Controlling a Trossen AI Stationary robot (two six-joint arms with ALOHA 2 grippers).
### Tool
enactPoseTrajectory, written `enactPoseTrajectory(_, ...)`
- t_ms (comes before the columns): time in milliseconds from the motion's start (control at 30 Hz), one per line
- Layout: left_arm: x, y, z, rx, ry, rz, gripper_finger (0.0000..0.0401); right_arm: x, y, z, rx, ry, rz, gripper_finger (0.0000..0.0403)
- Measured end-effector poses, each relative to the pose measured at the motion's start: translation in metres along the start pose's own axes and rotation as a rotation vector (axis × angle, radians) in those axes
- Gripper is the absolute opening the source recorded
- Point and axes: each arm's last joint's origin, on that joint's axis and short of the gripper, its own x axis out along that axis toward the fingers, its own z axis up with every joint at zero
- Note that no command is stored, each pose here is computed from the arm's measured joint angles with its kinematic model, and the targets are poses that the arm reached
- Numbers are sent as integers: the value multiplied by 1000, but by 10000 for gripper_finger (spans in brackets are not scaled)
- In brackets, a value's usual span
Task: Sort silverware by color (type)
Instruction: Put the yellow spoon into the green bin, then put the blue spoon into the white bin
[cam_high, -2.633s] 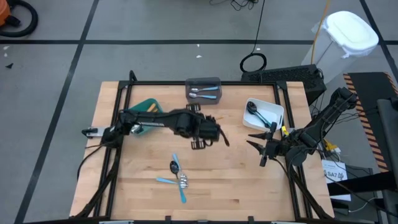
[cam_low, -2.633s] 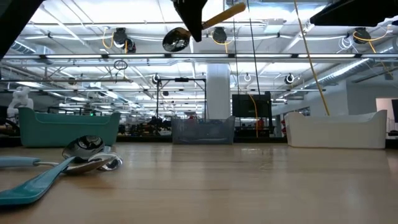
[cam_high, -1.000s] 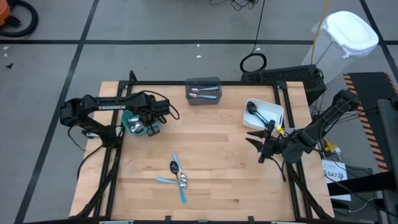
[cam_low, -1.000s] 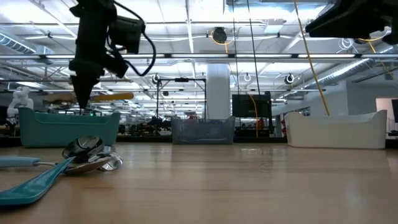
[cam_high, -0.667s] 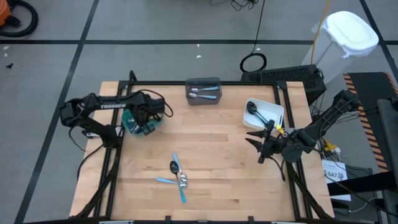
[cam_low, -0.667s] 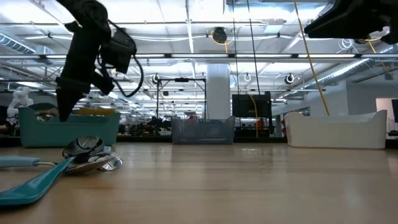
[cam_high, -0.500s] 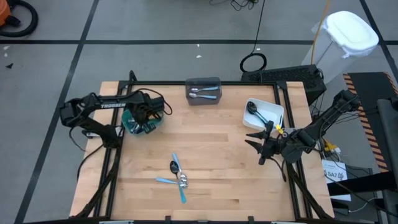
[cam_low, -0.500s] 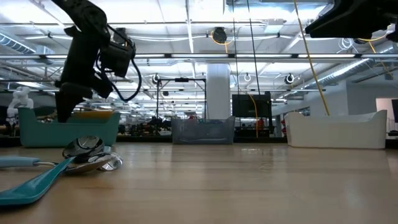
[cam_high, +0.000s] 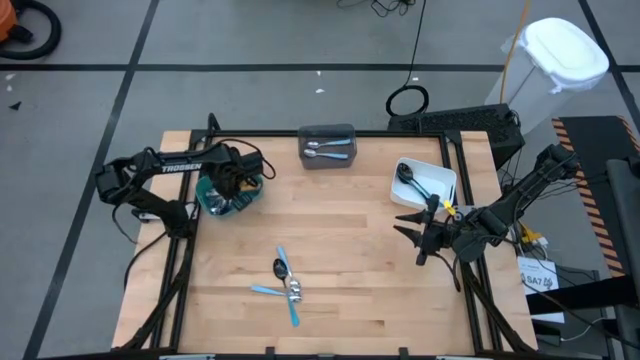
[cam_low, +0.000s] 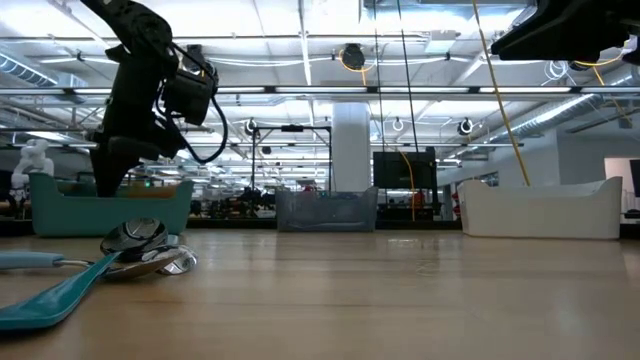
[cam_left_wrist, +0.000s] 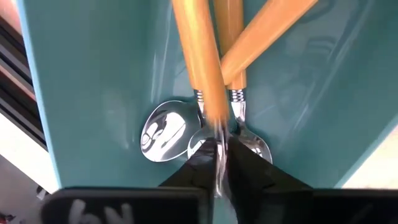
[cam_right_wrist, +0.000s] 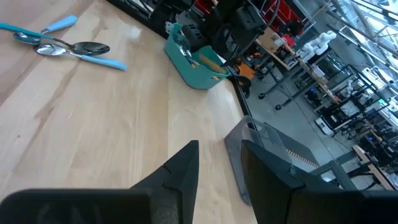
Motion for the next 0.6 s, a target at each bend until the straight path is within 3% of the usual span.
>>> enactPoseTrajectory(300,-1,-1,-4,-8,21,39,123,0,0,0,-2,0,0,114)
enactPoseTrajectory(433,-10,-4,-6,-24,33,50,133,0,0,0,-8,0,0,114)
enactPoseTrajectory(600,-43,-23,-5,-16,-59,32,133,0,0,1,-25,-3,-1,114)
